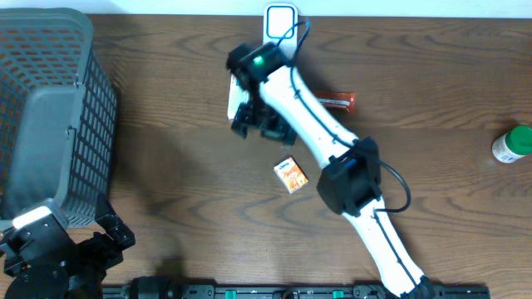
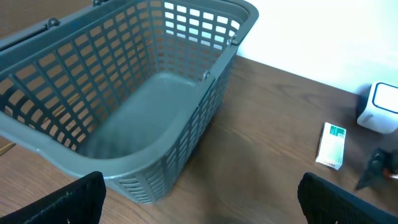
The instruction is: Scan the item barcode
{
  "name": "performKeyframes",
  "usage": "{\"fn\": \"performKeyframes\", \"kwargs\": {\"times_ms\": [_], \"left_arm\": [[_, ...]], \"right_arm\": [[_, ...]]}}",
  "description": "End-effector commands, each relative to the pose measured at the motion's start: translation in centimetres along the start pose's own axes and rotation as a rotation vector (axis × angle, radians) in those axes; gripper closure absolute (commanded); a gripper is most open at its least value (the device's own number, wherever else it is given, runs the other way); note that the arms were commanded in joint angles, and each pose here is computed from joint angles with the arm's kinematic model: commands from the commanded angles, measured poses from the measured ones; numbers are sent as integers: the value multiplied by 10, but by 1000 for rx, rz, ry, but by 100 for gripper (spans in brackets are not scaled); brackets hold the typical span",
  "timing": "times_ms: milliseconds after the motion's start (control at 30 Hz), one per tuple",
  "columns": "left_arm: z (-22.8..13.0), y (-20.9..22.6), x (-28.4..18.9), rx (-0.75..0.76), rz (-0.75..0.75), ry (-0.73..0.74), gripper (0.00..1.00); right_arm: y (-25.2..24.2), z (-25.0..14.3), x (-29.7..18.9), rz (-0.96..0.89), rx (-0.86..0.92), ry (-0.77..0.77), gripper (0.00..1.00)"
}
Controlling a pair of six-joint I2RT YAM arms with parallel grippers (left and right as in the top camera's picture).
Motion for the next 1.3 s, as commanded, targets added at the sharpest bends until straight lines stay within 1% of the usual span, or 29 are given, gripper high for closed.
{"fn": "performKeyframes", "kwargs": {"times_ms": [0,133,200,333,433,533,633,800,900,1067,1200,1267], "left_arm": [[-1,-1,2,-7,-3,9,0],[-1,-1,2,-7,-3,9,0],[-1,-1,2,-7,-3,9,0],[-1,-1,2,-7,-3,9,0],[-1,-1,2,-7,-3,9,0],[-1,-1,2,-7,-3,9,0],[-1,-1,2,-7,-3,9,0],[-1,-1,2,-7,-3,9,0],[-1,-1,2,-7,-3,9,0],[-1,-1,2,-7,-3,9,0],[-1,-1,2,-7,-3,9,0],[-1,-1,2,-7,-3,9,0]], "right_arm": [[-4,-12,21,-97,200,-38,1],[-14,-23,41,-198,177,-63,1],[-17,-28,42,-218,164,-93,1],[-19,-40,30,-196,137,-114,1],[-21,-42,18,-171,147,-187,1],[-24,-41,9,-151,189,-221,1],[-29,-39,12,-165,280,-248,1],[-46,-38,42,-291,404,-255,1],[-53,-37,51,-336,431,-265,1],[-52,-36,49,-314,443,-332,1],[-47,-35,49,-277,435,-337,1],[-41,-32,50,-242,359,-329,1]]}}
Point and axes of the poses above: each gripper's point midway between its finger pads, its own x axis out along the fingers, its own y axis along the line the jaws close on, z = x × y, the point moved 9 cm from there along -x, back along the fingers, and after that the axes turned 14 degrees about x, right-handed, at the moved point
